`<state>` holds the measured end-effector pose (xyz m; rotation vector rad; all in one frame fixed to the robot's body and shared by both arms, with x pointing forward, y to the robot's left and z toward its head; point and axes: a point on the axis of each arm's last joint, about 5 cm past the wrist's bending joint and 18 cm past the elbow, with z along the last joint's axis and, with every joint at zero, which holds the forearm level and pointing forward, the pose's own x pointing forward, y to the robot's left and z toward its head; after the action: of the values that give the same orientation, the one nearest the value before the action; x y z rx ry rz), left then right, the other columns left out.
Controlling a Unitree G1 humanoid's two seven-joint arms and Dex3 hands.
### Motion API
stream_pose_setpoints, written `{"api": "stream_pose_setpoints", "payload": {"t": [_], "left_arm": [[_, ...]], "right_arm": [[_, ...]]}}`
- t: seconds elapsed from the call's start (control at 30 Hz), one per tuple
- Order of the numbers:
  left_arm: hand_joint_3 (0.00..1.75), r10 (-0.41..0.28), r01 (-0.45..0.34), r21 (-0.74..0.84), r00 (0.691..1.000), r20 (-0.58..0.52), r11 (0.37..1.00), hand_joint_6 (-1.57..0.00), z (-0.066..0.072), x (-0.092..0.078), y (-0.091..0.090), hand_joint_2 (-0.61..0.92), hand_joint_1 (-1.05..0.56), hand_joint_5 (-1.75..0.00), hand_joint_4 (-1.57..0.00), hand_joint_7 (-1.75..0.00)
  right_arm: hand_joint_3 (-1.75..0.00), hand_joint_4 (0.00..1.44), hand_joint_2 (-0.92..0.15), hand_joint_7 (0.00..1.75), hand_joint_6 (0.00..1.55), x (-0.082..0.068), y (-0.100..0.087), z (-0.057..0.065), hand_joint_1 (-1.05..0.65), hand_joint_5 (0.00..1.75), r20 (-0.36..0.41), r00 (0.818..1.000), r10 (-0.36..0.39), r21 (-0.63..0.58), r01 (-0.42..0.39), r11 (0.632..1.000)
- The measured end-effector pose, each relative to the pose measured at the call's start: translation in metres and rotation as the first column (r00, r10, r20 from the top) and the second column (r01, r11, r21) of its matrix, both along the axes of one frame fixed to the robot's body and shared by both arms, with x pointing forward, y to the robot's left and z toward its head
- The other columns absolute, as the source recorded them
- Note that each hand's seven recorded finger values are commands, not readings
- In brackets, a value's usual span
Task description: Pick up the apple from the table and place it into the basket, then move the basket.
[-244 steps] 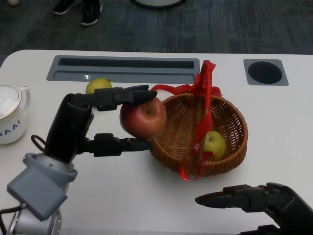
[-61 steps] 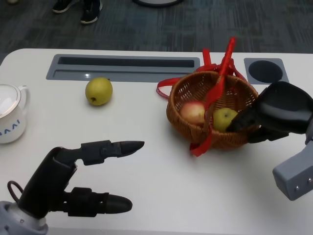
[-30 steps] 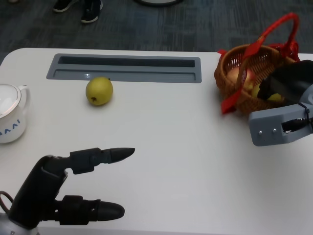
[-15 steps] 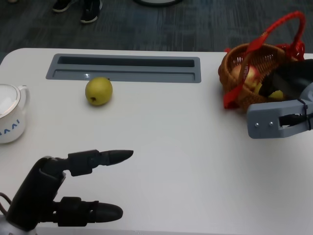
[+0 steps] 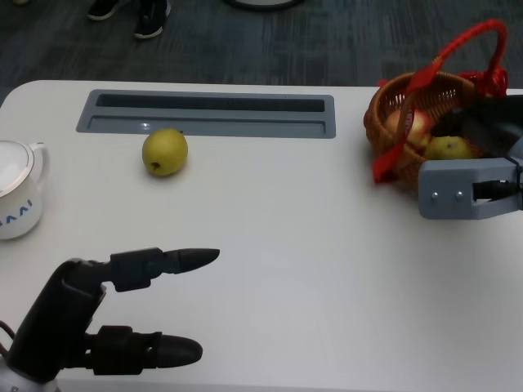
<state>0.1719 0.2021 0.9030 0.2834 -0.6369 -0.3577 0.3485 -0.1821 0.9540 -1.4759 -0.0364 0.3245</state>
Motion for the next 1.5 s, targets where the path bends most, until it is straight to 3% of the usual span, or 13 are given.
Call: {"api": "stream_pose_setpoints", "payload": {"t": [0.3,0.5,0.67,0.8,1.0,1.2,1.37,1.5], "left_arm": [[0.00,0.000,0.000,0.003,1.000,0.013,1.000,-0.79,0.002,0.003,0.001,0.71,-0.52,0.00,-0.85,0.00],[0.00,-0.001,0.001,0.005,1.000,0.014,1.000,-0.79,0.003,0.004,0.001,0.71,-0.51,0.00,-0.85,0.00],[0.00,-0.002,0.002,0.004,1.000,0.011,1.000,-0.80,0.002,0.004,0.002,0.71,-0.52,0.00,-0.86,0.00],[0.00,-0.006,0.006,0.007,1.000,0.009,1.000,-0.80,0.002,0.005,0.002,0.71,-0.53,0.00,-0.86,0.00],[0.00,-0.013,0.013,0.008,1.000,0.005,1.000,-0.80,0.001,0.005,0.002,0.71,-0.53,-0.01,-0.87,0.00],[0.00,-0.024,0.024,-0.003,1.000,0.005,1.000,-0.81,0.001,0.006,0.001,0.71,-0.53,-0.01,-0.87,0.00],[0.00,-0.026,0.026,-0.011,1.000,0.009,1.000,-0.81,0.002,0.006,0.002,0.71,-0.52,0.00,-0.87,0.00],[0.00,-0.031,0.031,-0.008,0.999,0.014,0.999,-0.80,0.002,0.006,0.002,0.72,-0.52,0.00,-0.86,0.00]], "right_arm": [[0.00,0.36,-0.84,0.00,0.30,-0.004,0.000,0.002,-0.90,0.01,0.016,0.992,0.127,0.156,-0.128,0.979],[0.00,0.44,-0.83,0.02,0.35,-0.020,-0.013,-0.010,-0.83,0.03,0.079,0.965,0.251,0.285,-0.263,0.922],[0.00,0.48,-0.82,0.02,0.39,-0.036,-0.025,-0.020,-0.81,0.03,0.170,0.930,0.326,0.321,-0.365,0.874],[0.00,0.48,-0.82,0.01,0.38,-0.048,-0.035,-0.029,-0.80,0.01,0.195,0.924,0.328,0.343,-0.378,0.860],[0.00,0.48,-0.83,0.01,0.40,-0.065,-0.054,-0.037,-0.80,0.01,0.195,0.942,0.274,0.373,-0.330,0.867],[0.00,0.52,-0.82,0.02,0.44,-0.072,-0.064,-0.040,-0.80,0.02,0.191,0.957,0.218,0.370,-0.276,0.887],[0.00,0.56,-0.81,0.03,0.50,-0.085,-0.064,-0.042,-0.78,0.02,0.248,0.939,0.237,0.437,-0.327,0.838],[0.00,0.62,-0.80,0.02,0.54,-0.102,-0.055,-0.048,-0.75,0.03,0.293,0.905,0.309,0.501,-0.421,0.756]]}}
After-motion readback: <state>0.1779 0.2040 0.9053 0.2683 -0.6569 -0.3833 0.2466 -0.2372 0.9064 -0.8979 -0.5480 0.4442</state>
